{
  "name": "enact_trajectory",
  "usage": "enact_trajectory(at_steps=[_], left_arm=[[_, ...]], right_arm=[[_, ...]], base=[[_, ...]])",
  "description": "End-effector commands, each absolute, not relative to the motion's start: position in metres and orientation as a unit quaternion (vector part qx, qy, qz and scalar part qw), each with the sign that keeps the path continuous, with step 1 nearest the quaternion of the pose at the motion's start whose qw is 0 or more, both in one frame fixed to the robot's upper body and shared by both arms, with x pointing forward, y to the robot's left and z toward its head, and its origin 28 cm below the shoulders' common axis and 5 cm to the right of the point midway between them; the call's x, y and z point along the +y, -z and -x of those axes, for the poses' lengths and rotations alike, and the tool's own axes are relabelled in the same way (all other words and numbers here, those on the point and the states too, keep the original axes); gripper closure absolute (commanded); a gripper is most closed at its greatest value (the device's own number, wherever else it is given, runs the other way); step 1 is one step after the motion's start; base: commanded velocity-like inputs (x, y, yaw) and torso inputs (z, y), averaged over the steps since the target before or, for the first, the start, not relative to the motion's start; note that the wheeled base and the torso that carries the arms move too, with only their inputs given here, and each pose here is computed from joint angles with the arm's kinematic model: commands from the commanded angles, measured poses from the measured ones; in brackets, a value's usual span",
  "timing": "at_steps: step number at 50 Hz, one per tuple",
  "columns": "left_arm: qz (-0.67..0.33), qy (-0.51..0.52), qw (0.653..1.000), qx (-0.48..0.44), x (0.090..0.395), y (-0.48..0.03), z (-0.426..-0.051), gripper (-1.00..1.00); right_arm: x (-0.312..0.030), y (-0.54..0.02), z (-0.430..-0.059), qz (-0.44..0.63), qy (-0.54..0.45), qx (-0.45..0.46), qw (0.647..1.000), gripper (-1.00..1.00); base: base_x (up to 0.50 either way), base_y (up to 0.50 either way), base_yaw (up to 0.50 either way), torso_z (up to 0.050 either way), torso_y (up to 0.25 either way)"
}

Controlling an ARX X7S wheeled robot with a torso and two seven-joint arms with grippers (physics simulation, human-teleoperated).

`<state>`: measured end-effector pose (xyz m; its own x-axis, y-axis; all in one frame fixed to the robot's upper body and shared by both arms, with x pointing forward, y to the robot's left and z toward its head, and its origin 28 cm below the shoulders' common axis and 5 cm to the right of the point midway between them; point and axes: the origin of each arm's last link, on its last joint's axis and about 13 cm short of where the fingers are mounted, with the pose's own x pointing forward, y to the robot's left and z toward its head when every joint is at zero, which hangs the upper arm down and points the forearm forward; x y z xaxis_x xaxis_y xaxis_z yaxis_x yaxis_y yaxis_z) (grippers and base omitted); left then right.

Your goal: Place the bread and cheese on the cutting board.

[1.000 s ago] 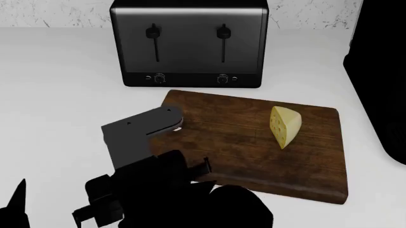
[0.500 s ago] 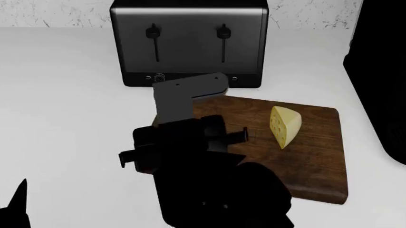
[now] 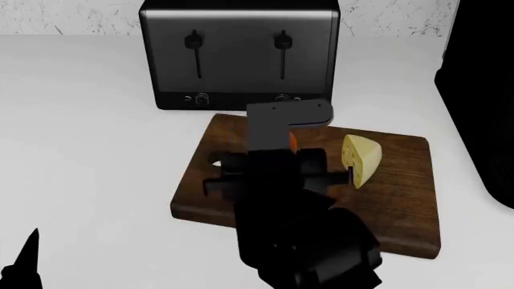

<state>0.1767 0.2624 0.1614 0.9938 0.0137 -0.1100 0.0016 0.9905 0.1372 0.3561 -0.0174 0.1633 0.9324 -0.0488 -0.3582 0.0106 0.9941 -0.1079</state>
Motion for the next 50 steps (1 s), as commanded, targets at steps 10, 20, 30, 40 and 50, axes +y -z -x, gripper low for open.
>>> enact_trajectory(at_steps=[10, 20, 30, 40, 50], left_arm=[[-0.071, 0.001, 0.996, 0.058, 0.26, -0.16, -0.178, -1.0], [-0.073, 0.001, 0.996, 0.058, 0.26, -0.159, -0.178, -1.0], [-0.073, 0.002, 0.996, 0.057, 0.26, -0.161, -0.178, -1.0], [-0.073, 0.004, 0.996, 0.057, 0.259, -0.161, -0.178, -1.0], [-0.073, 0.005, 0.996, 0.057, 0.259, -0.16, -0.178, -1.0]], right_arm=[[-0.022, -0.136, -0.352, 0.054, 0.019, 0.211, 0.976, 1.0], [-0.021, -0.148, -0.349, 0.056, 0.01, 0.204, 0.977, -1.0], [-0.017, -0.164, -0.343, 0.053, 0.003, 0.185, 0.981, -1.0], [-0.016, -0.182, -0.339, 0.047, 0.0, 0.161, 0.986, -1.0], [-0.016, -0.196, -0.318, 0.04, -0.01, 0.131, 0.991, -1.0]], base=[[0.0, 0.0, 0.0, 0.0, 0.0], [0.0, 0.0, 0.0, 0.0, 0.0], [0.0, 0.0, 0.0, 0.0, 0.0], [0.0, 0.0, 0.0, 0.0, 0.0], [0.0, 0.0, 0.0, 0.0, 0.0]])
